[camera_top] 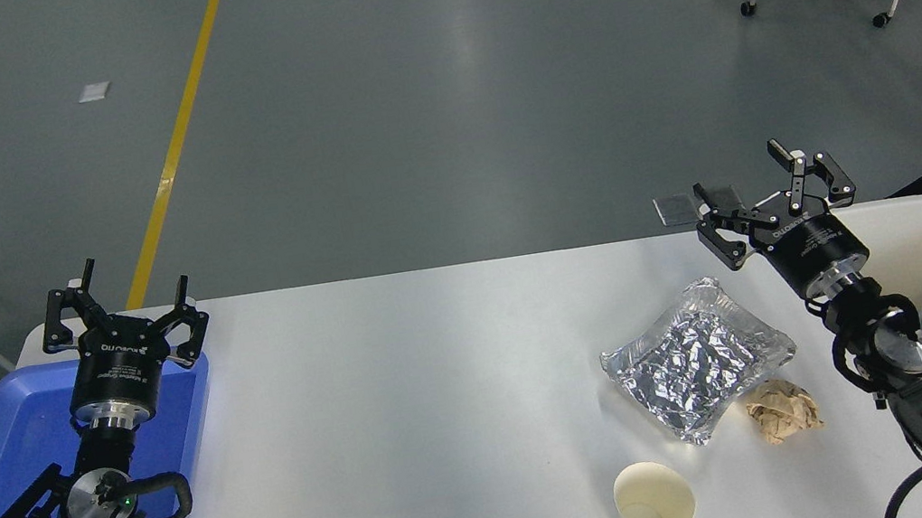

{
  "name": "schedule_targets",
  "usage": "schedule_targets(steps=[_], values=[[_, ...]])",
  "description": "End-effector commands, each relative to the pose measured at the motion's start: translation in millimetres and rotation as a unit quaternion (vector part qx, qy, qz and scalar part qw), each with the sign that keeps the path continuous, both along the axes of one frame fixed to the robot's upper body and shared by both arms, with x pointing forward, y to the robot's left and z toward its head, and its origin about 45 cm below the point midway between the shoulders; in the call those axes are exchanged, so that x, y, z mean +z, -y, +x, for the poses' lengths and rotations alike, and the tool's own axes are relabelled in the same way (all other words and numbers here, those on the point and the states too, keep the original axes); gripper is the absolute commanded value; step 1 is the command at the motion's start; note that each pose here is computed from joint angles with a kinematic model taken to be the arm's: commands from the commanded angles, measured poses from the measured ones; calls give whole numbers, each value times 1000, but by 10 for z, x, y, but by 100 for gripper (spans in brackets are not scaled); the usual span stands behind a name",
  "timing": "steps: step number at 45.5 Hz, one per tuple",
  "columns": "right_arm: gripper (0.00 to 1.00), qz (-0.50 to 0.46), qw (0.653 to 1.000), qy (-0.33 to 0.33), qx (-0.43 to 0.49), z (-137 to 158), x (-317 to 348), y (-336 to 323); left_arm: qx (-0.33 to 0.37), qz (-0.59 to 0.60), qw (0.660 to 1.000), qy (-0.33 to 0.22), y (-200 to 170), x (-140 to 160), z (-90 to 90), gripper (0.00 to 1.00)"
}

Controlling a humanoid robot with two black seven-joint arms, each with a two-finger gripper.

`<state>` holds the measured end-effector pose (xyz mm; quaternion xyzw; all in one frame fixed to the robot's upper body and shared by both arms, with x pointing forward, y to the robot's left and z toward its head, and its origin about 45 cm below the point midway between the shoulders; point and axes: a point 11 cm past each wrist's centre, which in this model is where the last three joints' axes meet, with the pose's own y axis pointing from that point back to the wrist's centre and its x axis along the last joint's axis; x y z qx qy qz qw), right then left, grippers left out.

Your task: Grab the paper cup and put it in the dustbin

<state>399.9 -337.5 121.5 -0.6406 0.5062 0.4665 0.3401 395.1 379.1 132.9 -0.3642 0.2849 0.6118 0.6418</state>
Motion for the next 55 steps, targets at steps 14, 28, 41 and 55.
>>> schedule_targets(steps=[14,28,41,55], values=[[100,-19,999,5,36,28,22,-172,0,0,1000,0,0,-2,-3,100],[100,-271,927,101,240,275,785,-430,0,0,1000,0,0,-2,-3,100],[100,-541,724,118,412,332,1409,-408,0,0,1000,0,0,-2,-3,100],[100,-735,405,17,544,179,1838,-116,-3,0,1000,1,7,5,3,100]])
